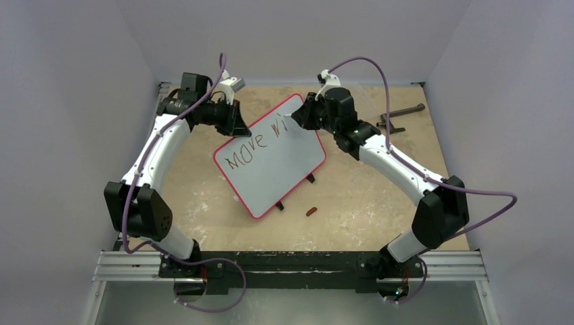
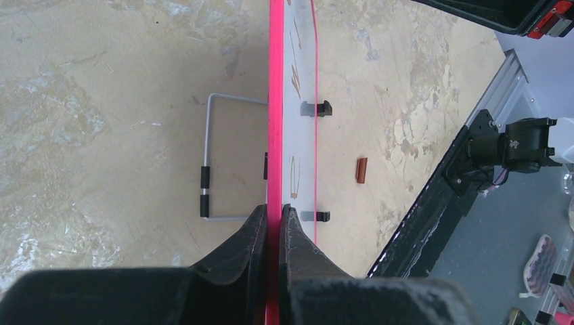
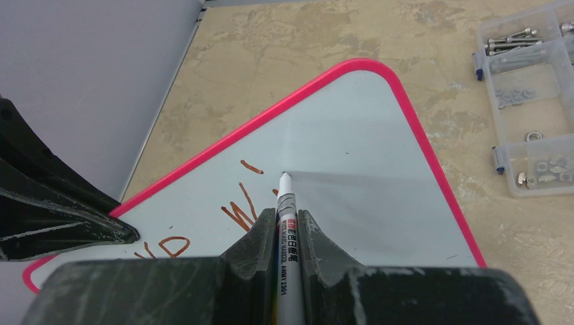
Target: Write a sentence on the whiteboard
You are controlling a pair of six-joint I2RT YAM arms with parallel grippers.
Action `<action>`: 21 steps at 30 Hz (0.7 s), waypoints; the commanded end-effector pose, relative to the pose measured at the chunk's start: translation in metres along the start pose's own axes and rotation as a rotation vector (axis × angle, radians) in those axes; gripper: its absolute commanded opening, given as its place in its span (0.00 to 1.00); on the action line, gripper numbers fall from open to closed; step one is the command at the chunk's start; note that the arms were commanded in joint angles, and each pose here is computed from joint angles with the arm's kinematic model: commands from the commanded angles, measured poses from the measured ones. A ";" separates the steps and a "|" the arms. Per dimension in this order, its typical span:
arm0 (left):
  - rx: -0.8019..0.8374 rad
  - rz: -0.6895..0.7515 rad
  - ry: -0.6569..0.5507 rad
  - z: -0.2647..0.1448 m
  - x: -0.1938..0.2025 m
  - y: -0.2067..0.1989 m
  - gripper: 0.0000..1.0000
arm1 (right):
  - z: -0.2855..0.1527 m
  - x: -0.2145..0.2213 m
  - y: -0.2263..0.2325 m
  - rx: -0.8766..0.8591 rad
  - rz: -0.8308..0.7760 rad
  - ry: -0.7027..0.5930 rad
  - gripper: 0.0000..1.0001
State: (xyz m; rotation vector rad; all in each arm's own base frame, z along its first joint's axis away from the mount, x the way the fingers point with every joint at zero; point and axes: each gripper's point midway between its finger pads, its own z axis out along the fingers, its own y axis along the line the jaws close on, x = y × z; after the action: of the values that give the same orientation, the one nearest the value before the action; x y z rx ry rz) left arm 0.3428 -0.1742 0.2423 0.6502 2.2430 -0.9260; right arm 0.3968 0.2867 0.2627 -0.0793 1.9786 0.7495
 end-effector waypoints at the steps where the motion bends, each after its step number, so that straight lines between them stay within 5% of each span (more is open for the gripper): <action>1: -0.035 0.125 -0.084 -0.013 -0.024 -0.002 0.00 | 0.001 -0.011 -0.001 0.005 0.007 -0.040 0.00; 10: -0.040 0.125 -0.084 -0.013 -0.023 -0.001 0.00 | -0.003 -0.016 -0.020 0.041 0.040 -0.050 0.00; 21: -0.038 0.124 -0.085 -0.013 -0.023 -0.002 0.00 | -0.023 -0.031 0.008 -0.090 0.032 -0.091 0.00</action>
State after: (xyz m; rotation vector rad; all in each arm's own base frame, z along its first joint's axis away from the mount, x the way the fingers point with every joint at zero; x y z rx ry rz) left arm 0.3426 -0.1747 0.2427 0.6522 2.2404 -0.9301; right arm 0.4022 0.2660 0.2542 -0.0247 1.9935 0.7437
